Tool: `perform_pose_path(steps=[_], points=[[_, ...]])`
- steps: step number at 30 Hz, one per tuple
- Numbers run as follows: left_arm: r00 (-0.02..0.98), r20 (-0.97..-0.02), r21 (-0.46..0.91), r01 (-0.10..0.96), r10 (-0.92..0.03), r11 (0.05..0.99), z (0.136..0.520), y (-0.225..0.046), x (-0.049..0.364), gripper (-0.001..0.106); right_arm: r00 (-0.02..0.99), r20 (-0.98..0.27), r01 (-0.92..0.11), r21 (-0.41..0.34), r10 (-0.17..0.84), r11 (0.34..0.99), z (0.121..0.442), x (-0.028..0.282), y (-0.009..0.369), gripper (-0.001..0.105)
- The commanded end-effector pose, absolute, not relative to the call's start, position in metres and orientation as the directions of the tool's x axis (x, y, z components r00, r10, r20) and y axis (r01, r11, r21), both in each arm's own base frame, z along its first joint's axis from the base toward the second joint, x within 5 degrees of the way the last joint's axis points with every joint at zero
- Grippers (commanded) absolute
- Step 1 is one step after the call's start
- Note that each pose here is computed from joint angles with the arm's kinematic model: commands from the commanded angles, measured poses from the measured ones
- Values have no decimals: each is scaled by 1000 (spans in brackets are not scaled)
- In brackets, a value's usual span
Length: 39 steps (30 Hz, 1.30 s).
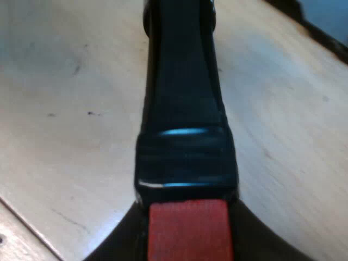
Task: Grind coffee beans and then tamp
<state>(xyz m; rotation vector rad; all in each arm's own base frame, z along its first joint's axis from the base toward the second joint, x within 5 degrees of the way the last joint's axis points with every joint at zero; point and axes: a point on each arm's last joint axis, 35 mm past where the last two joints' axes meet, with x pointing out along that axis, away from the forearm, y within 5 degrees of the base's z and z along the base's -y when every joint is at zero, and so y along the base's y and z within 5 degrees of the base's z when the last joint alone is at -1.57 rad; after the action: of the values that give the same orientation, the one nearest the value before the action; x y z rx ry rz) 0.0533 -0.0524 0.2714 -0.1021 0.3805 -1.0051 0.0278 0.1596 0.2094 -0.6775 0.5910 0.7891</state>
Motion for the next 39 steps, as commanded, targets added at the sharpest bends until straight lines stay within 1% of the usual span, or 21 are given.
perform_pose_path(steps=[1, 2, 4, 6, 8, 10, 15, 18, 26, 33, 36, 39], points=[[482, -268, -258, 799, -834, 544, 272, -52, 53, 77, 589, -652, -778, -296, 477, 554, 209, 33, 163, 0], [478, -280, -263, 796, -832, 546, 271, -53, 55, 77, 585, -658, -773, -276, 474, 571, 204, 38, 161, 0], [473, -292, -269, 793, -831, 546, 270, -55, 57, 77, 585, -658, -769, -266, 473, 581, 199, 44, 160, 0], [468, -310, -277, 788, -828, 549, 268, -56, 60, 77, 582, -650, -778, -271, 488, 567, 195, 52, 159, 0], [465, -318, -281, 786, -826, 551, 268, -57, 61, 77, 555, -651, -800, -249, 517, 545, 190, 56, 159, 0], [462, -327, -285, 783, -824, 552, 267, -58, 62, 77, 540, -653, -808, -225, 531, 545, 186, 61, 158, 0], [456, -345, -291, 779, -820, 555, 265, -60, 65, 77, 537, -667, -814, -250, 516, 524, 176, 67, 161, 0], [451, -358, -291, 778, -817, 557, 263, -61, 67, 77, 514, -691, -831, -254, 508, 495, 168, 68, 166, 0], [432, -406, -312, 763, -805, 567, 258, -65, 74, 77, 500, -728, -836, -265, 469, 481, 144, 72, 180, 0], [428, -416, -316, 759, -802, 569, 257, -66, 75, 77, 498, -737, -836, -268, 456, 479, 132, 74, 186, 0], [428, -416, -316, 759, -802, 569, 257, -66, 75, 77, 492, -751, -825, -242, 440, 511, 128, 75, 186, 0], [428, -416, -316, 759, -802, 569, 257, -66, 75, 77, 492, -752, -822, -235, 439, 519, 127, 75, 186, 0]])
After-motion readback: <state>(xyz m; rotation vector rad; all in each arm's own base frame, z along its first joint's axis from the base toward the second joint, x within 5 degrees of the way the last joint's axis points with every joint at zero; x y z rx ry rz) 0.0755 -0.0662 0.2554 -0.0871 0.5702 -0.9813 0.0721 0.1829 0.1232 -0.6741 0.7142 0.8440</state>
